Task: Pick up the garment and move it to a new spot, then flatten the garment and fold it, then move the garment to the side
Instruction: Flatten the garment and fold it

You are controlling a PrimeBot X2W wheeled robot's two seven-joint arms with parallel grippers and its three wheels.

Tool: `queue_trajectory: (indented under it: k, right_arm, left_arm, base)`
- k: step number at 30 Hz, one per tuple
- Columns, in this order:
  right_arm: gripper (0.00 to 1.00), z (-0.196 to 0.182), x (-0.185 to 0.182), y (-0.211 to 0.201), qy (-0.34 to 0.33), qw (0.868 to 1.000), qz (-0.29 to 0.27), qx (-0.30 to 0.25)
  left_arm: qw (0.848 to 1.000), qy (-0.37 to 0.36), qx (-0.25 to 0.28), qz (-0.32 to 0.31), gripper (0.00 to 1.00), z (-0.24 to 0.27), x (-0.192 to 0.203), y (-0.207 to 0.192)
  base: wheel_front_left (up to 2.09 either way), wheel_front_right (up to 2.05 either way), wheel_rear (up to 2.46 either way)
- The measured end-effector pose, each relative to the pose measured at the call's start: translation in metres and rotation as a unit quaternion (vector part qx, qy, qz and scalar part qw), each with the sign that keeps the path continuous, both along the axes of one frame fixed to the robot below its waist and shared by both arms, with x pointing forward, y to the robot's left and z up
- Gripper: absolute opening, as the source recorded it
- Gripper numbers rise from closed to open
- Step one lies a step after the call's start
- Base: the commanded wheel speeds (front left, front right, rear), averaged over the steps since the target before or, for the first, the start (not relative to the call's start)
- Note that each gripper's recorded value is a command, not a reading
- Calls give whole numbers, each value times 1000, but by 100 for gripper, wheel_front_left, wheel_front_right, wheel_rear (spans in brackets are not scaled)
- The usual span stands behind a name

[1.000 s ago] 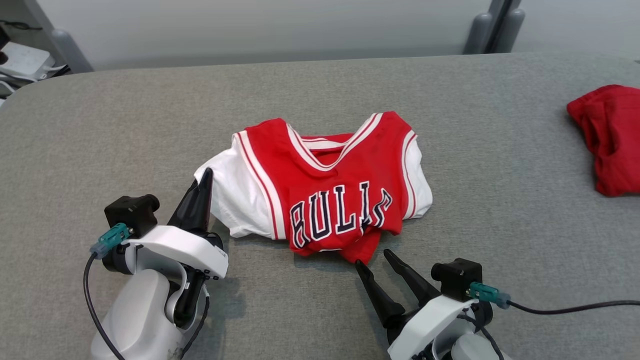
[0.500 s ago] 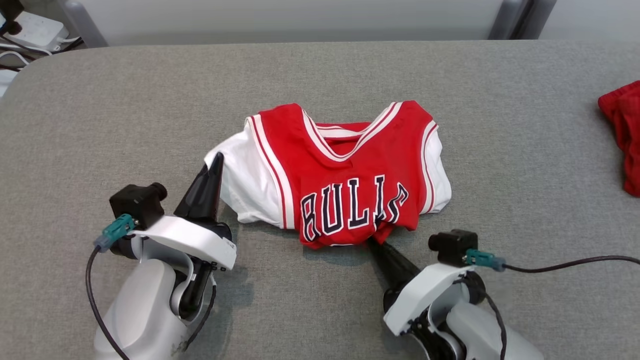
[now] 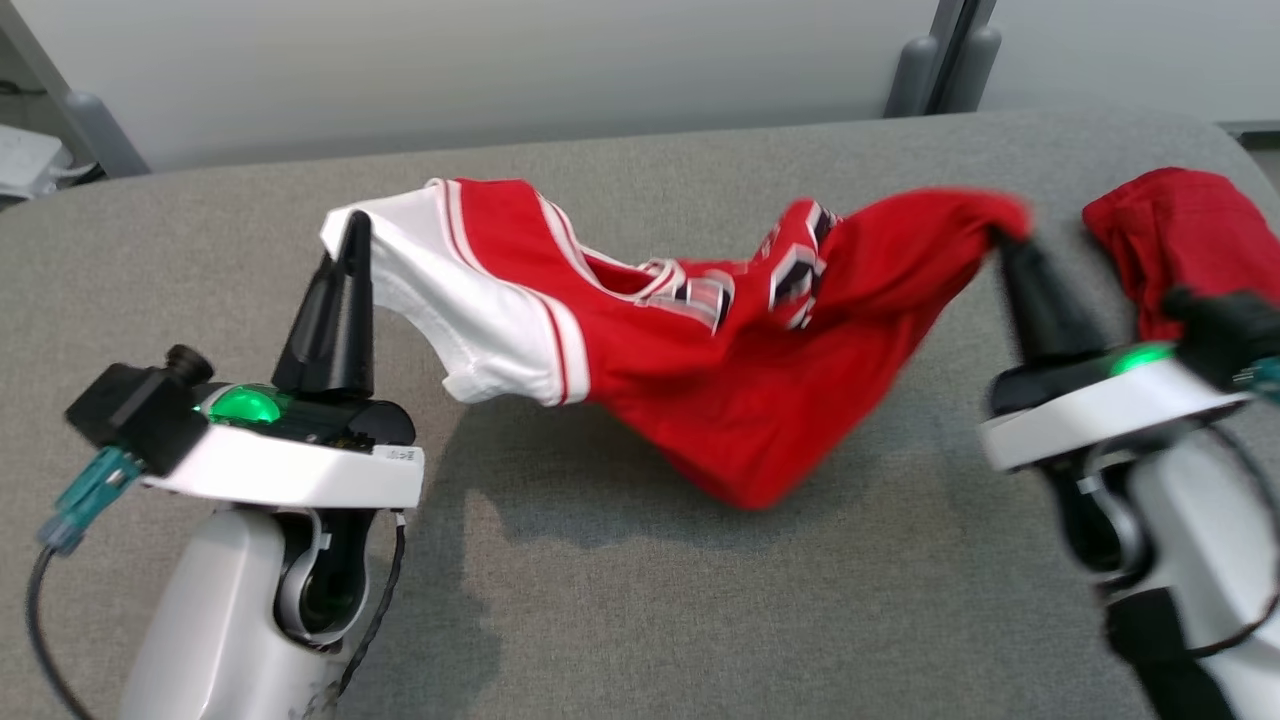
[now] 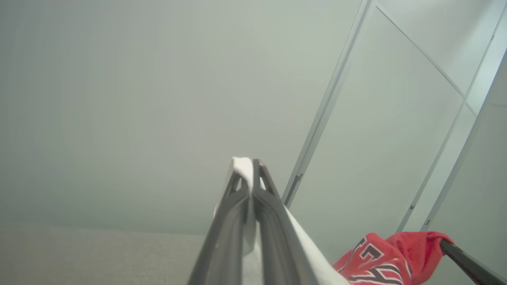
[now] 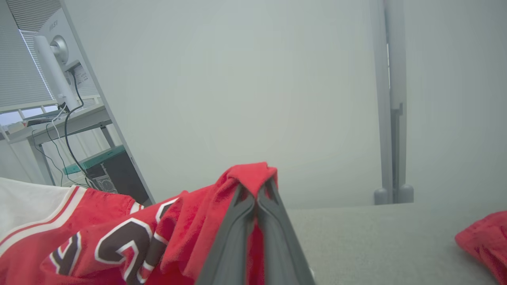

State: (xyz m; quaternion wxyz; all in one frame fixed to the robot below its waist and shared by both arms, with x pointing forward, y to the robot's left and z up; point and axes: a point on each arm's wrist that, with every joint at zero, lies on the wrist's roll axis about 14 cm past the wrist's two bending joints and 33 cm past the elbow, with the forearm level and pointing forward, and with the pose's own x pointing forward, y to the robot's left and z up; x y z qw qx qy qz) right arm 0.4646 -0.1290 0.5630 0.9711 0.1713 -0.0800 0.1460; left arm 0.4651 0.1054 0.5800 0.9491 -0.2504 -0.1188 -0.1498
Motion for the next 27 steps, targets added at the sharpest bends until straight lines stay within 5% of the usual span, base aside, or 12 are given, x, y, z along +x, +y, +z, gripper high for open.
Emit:
queue_trajectory:
  k: [8, 13, 16, 17, 27]
  right_arm:
    - [0, 95, -12, -77, -142, 981, -84, -106]
    - [0, 45, 25, -71, -33, 978, -67, -193]
    - [0, 17, 53, -46, 18, 981, -45, -186]
    - [100, 13, 61, -39, 21, 984, -47, -169]
    - [100, -26, 86, -30, 46, 985, -75, -146]
  left_arm:
    - [991, -99, -89, -12, 0, 86, -46, 24]
    - [993, -44, -111, -23, 0, 76, -41, 33]
    - [994, 18, -104, -14, 0, 37, -24, 37]
    - [994, 37, -105, -13, 0, 24, -19, 35]
    - [996, 71, -44, -3, 0, -45, 6, 11]
  base:
    - [0, 0, 0]
    - [0, 0, 0]
    - [0, 0, 0]
    - [0, 0, 0]
    - [0, 0, 0]
